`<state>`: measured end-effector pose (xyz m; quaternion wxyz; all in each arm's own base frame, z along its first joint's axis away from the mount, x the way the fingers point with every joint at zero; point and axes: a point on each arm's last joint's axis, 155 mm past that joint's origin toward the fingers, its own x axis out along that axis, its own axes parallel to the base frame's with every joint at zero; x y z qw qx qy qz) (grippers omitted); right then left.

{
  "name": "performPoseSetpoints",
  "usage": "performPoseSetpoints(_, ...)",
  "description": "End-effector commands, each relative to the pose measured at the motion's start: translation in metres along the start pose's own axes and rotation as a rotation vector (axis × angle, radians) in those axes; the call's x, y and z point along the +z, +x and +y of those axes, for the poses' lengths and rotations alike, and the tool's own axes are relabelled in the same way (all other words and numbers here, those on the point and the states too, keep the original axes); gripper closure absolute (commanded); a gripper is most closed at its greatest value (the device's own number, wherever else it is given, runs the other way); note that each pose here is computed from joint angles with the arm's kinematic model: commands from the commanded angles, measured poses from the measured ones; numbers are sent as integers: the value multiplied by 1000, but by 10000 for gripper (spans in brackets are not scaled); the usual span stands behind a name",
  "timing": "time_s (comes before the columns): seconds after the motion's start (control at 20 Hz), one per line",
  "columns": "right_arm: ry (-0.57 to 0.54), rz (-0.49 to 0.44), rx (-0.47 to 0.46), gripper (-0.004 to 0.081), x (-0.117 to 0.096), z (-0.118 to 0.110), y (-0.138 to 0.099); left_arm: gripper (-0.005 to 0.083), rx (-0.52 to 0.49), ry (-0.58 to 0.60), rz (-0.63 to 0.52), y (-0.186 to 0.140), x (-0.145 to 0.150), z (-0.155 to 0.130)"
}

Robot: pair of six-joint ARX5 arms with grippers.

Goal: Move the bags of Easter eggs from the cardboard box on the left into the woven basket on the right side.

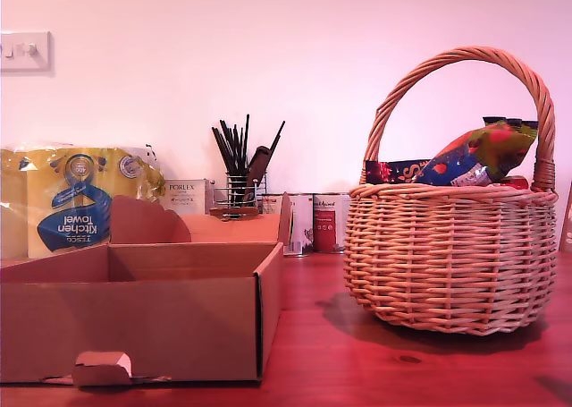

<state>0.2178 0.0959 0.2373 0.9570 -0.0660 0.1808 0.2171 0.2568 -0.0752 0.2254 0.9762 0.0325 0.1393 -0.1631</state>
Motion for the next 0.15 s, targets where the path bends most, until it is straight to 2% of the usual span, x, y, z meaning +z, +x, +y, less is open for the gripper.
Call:
performPoseSetpoints(0.0, 2, 27, 2, 783, -6, 0, 2, 797, -4, -7, 34, 3, -12, -1)
performPoseSetpoints(0.1, 3, 44, 3, 783, -10, 1, 2, 797, -5, -8, 50, 3, -16, -1)
